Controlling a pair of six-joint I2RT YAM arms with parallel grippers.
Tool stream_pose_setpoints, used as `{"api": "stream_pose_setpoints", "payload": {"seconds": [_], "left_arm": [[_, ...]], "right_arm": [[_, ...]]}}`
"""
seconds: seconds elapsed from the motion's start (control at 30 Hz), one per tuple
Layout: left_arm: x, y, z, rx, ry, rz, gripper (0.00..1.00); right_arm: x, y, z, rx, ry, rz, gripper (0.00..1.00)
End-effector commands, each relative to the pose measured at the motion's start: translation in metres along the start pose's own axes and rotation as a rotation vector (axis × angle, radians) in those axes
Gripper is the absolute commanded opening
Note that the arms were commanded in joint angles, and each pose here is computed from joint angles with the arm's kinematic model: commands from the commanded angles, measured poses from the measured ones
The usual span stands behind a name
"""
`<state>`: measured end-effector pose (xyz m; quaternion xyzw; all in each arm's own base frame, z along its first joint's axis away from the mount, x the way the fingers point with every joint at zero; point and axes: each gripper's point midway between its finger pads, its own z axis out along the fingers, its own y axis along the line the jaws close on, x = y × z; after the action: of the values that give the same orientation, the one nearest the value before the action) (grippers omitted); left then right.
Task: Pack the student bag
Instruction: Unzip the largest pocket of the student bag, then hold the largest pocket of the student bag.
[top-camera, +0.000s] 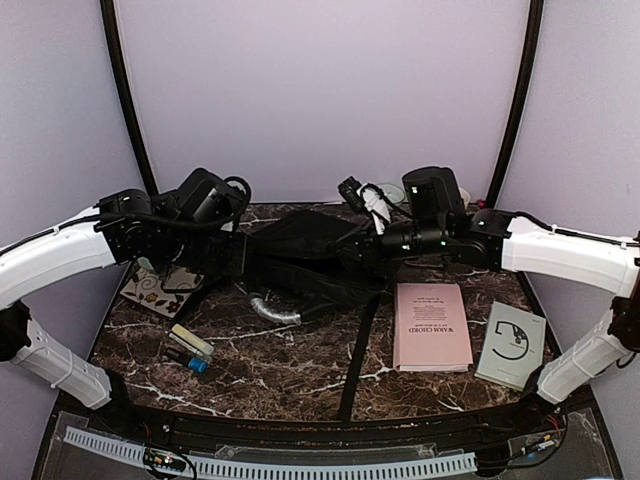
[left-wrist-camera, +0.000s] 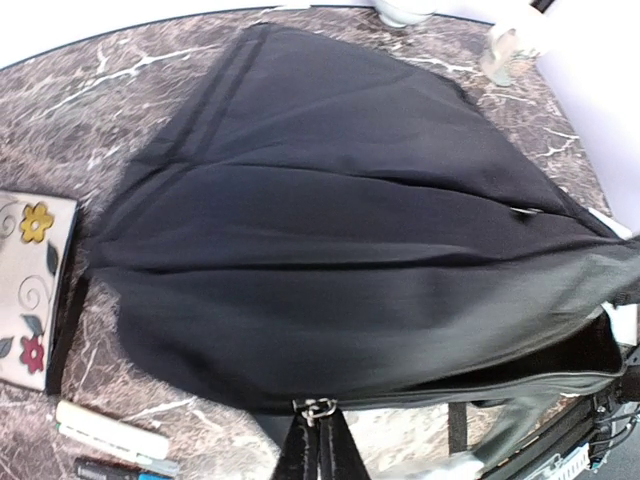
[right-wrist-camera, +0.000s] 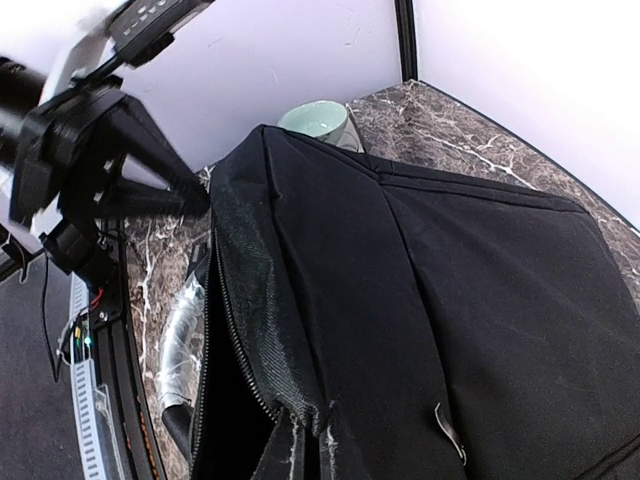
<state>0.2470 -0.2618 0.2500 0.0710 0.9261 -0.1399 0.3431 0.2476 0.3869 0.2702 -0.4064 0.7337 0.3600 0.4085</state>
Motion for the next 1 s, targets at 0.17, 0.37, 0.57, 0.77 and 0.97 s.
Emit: {"api": "stream_pose_setpoints", "payload": {"seconds": [0.17, 0.37, 0.57, 0.77, 0.97], "left_arm": [[-0.010, -0.018, -0.007, 0.130, -0.016, 0.049, 0.00], [-0.019, -0.055, -0.003, 0.273, -0.020, 0.108, 0.00], [-0.028, -0.076, -0.007, 0.361, -0.044, 0.161, 0.00], [-0.030, -0.086, -0.014, 0.427, -0.058, 0.185, 0.00], [-0.029, -0.094, -0.030, 0.514, -0.078, 0.199, 0.00]], "right_arm": [[0.027, 0.003, -0.023, -0.034, 0.083, -0.066, 0.38], [-0.003, 0.026, -0.026, -0.150, 0.037, -0.106, 0.91], [-0.033, 0.041, -0.021, -0.200, -0.053, -0.093, 1.00], [-0.041, 0.040, 0.006, -0.206, -0.048, -0.005, 0.98], [-0.028, 0.022, 0.025, -0.132, 0.001, 0.033, 0.87]]}}
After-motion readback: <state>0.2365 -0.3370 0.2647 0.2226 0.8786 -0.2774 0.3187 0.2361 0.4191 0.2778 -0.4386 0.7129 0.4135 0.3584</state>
